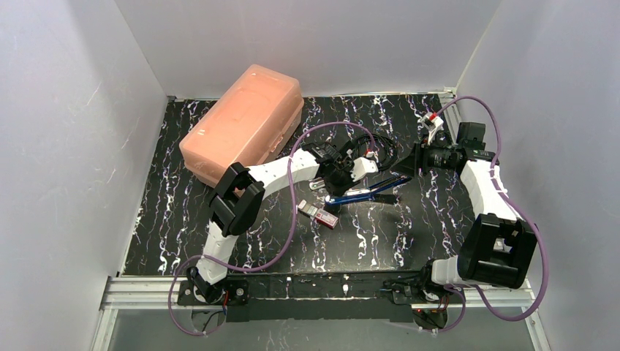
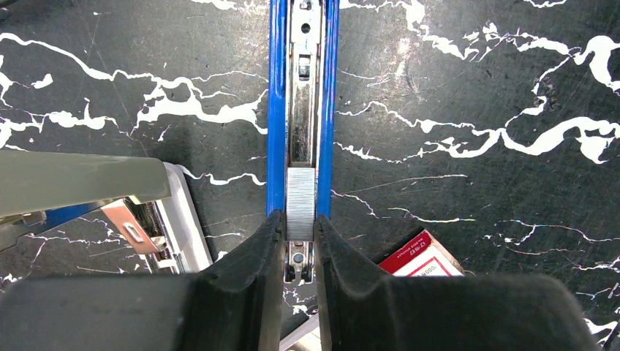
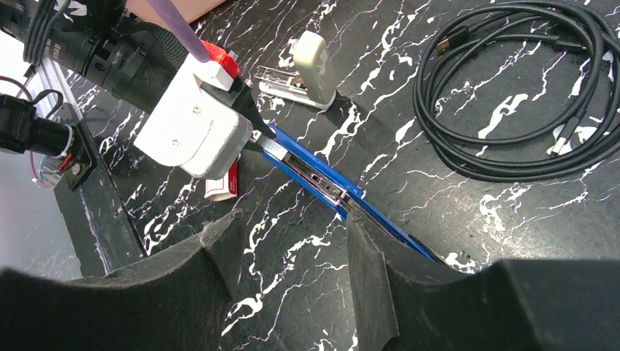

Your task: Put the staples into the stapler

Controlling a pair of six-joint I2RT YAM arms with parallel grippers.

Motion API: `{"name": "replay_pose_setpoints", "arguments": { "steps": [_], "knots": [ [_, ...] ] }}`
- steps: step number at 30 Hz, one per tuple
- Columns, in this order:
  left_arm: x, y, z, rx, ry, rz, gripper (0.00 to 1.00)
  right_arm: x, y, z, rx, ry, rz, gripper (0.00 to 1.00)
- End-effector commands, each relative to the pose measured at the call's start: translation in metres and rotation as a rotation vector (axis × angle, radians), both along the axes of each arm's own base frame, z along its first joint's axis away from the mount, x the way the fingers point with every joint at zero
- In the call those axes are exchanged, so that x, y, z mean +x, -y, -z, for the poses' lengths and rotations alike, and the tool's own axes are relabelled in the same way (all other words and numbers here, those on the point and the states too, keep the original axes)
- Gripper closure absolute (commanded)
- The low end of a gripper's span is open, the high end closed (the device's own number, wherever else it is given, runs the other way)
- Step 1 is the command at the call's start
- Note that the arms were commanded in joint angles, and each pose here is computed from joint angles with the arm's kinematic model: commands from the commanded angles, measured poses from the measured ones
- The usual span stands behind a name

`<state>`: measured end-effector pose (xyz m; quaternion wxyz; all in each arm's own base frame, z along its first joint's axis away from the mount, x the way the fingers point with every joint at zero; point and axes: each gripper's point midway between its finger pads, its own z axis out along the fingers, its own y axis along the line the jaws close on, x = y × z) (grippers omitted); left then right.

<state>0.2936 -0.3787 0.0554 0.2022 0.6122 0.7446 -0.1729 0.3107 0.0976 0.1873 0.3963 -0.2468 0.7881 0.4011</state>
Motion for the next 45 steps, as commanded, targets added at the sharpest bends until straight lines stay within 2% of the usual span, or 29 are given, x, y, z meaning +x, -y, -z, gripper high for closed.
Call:
{"name": "replay_pose_setpoints", "arguments": {
  "steps": [1,22,29,39,45],
  "knots": [
    [0.001,0.002,-0.014,-0.007,0.014,0.003,0.94,-0.002,-0.001,-0.002,0.022,0.001,-0.016,0.41],
    [0.002,0.002,-0.005,0.011,-0.002,-0.007,0.70,-0.003,0.000,-0.001,0.026,-0.007,-0.018,0.41],
    [0.001,0.000,-0.018,-0.001,0.016,-0.006,0.60,-0.003,0.001,-0.001,0.019,0.000,-0.016,0.41],
    [-0.009,-0.011,-0.062,-0.106,0.060,-0.006,0.37,0.005,0.019,-0.007,-0.116,0.048,0.096,0.38],
    [-0.030,-0.044,-0.069,-0.155,0.055,0.068,0.34,0.004,0.025,-0.016,-0.198,0.113,0.104,0.38]
  ]
}}
